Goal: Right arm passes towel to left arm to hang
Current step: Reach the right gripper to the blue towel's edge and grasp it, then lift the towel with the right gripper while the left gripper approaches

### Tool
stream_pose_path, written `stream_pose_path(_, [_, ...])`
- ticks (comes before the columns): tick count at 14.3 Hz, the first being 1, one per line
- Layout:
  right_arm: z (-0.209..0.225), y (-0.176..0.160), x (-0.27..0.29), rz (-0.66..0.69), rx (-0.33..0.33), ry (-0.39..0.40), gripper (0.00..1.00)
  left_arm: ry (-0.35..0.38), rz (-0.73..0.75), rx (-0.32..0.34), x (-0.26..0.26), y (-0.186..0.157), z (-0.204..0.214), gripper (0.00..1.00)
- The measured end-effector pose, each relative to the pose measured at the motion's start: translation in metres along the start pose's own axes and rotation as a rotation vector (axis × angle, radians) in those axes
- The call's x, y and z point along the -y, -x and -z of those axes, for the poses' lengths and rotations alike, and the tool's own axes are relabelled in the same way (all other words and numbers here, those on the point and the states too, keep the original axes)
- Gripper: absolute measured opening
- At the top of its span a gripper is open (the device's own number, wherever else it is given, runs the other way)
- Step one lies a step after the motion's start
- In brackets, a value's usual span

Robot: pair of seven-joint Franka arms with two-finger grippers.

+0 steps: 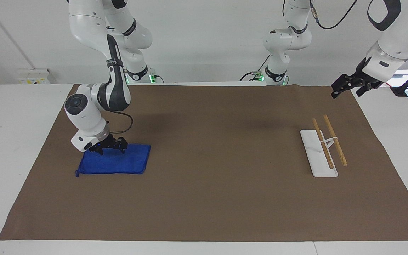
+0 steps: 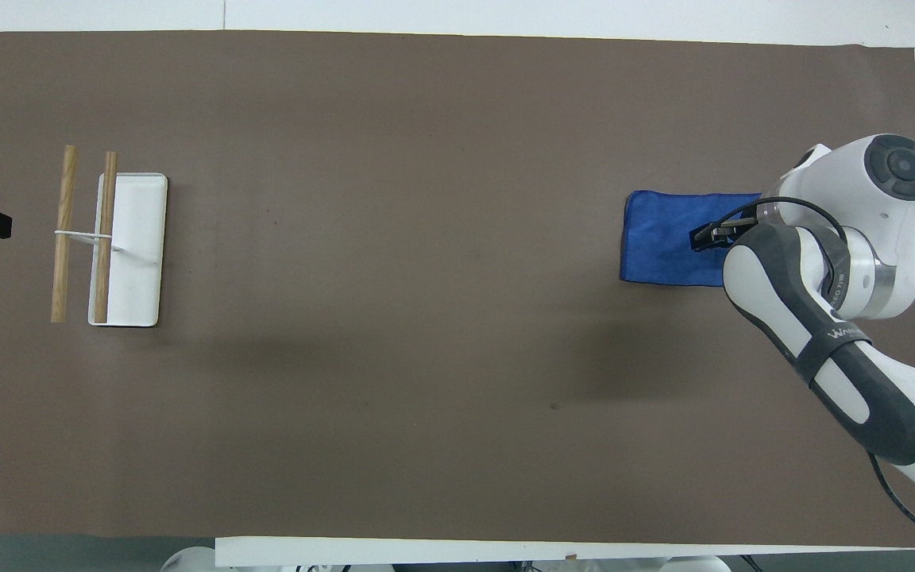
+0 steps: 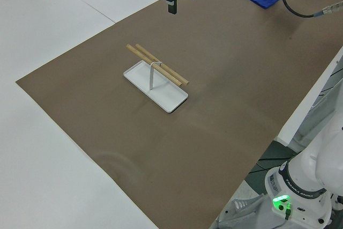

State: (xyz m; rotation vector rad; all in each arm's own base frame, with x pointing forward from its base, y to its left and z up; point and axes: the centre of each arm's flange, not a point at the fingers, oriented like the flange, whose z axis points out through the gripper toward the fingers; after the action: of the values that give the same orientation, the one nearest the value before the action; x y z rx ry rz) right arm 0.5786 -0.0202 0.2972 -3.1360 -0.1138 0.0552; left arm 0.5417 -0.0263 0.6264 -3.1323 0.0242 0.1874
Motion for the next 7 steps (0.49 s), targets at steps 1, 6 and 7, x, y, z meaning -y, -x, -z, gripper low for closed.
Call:
stream_pose_path(1, [-0.004,0.0,0.001,0.002,-0.003,-0.001,0.93,0.0,0.0,0.0,0.0,0.0,0.0,1.0])
stream_pose_path(6, [-0.014,0.006,0.002,0.022,-0.003,-0.001,0.68,0.0,0.0,0.0,0.0,0.0,0.0,1.0])
stream_pose_path(7, [-0.011,0.006,0.002,0.028,-0.006,-0.001,0.55,0.0,0.0,0.0,0.0,0.0,0.0,1.0])
